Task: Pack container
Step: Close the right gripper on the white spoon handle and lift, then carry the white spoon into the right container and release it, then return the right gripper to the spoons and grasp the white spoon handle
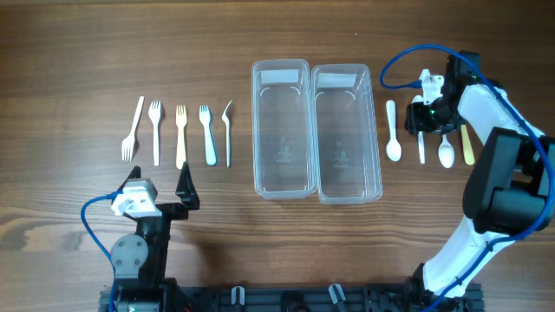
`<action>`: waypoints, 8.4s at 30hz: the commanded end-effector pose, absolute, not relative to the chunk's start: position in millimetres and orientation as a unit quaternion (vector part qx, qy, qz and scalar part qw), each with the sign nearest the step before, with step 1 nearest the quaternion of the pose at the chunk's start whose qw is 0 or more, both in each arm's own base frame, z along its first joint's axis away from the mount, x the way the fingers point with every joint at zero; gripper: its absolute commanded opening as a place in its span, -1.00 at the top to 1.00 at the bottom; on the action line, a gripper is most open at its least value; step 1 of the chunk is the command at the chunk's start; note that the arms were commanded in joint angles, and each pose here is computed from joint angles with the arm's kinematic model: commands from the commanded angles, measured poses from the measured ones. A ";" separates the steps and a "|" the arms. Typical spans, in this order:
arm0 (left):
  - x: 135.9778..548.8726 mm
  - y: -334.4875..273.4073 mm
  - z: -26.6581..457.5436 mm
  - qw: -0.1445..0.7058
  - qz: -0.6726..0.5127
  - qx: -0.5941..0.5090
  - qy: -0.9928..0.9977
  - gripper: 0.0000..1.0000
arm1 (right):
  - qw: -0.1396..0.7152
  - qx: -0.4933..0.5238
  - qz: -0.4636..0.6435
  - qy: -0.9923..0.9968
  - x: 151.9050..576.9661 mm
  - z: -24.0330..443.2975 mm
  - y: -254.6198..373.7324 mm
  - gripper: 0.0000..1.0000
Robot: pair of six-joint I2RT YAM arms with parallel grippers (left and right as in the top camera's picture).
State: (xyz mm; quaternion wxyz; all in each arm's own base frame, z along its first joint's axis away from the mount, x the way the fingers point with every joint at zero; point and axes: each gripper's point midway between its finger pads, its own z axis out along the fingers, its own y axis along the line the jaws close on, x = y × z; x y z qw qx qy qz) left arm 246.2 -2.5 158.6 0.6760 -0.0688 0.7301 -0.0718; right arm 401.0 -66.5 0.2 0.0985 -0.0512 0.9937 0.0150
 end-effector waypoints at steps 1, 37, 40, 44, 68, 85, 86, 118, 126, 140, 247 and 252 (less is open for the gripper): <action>246.1 -5.7 156.7 0.676 -0.070 -0.055 0.731 -1.00 | 0.096 -0.046 -0.014 0.994 405.9 -3.7 -76.8 -0.22; 246.1 -5.7 156.7 0.676 -0.070 -0.055 0.731 -1.00 | 0.072 -0.046 -0.006 0.996 392.2 -13.6 -73.2 0.31; 246.1 -5.7 156.7 0.676 -0.070 -0.055 0.731 -1.00 | 0.060 -0.046 0.004 0.997 388.1 -21.1 -70.4 0.31; 246.1 -5.7 156.7 0.676 -0.070 -0.055 0.731 -0.99 | 0.049 -0.045 0.010 0.998 384.4 -28.6 -68.4 0.47; 246.1 -5.7 156.7 0.676 -0.070 -0.055 0.731 -1.00 | 0.320 -0.060 0.048 0.944 502.1 189.7 -13.2 0.91; 246.1 -5.7 156.7 0.676 -0.070 -0.055 0.731 -0.99 | 0.210 -0.183 0.106 0.955 426.6 140.8 142.3 0.91; 246.1 -5.7 156.7 0.676 -0.070 -0.055 0.731 -1.00 | 0.202 -0.179 0.107 0.957 423.0 132.8 142.8 0.91; 246.1 -5.7 156.7 0.676 -0.070 -0.055 0.731 -1.00 | 0.315 0.015 0.046 0.948 460.8 228.4 30.3 -1.00; 246.1 -5.7 156.7 0.676 -0.070 -0.055 0.731 -1.00 | 0.243 0.005 -0.003 0.970 446.1 183.8 -4.5 -0.40; 246.1 -5.7 156.7 0.676 -0.070 -0.055 0.731 -0.99 | 0.081 0.005 -0.017 0.997 424.3 58.5 -9.3 0.07; 246.1 -5.7 156.7 0.676 -0.070 -0.055 0.731 -1.00 | -0.017 0.304 0.099 0.947 376.0 -9.5 -53.6 0.91; 246.1 -5.7 156.7 0.676 -0.070 -0.055 0.731 -1.00 | 0.006 0.264 0.086 0.961 383.7 -10.3 -60.4 0.91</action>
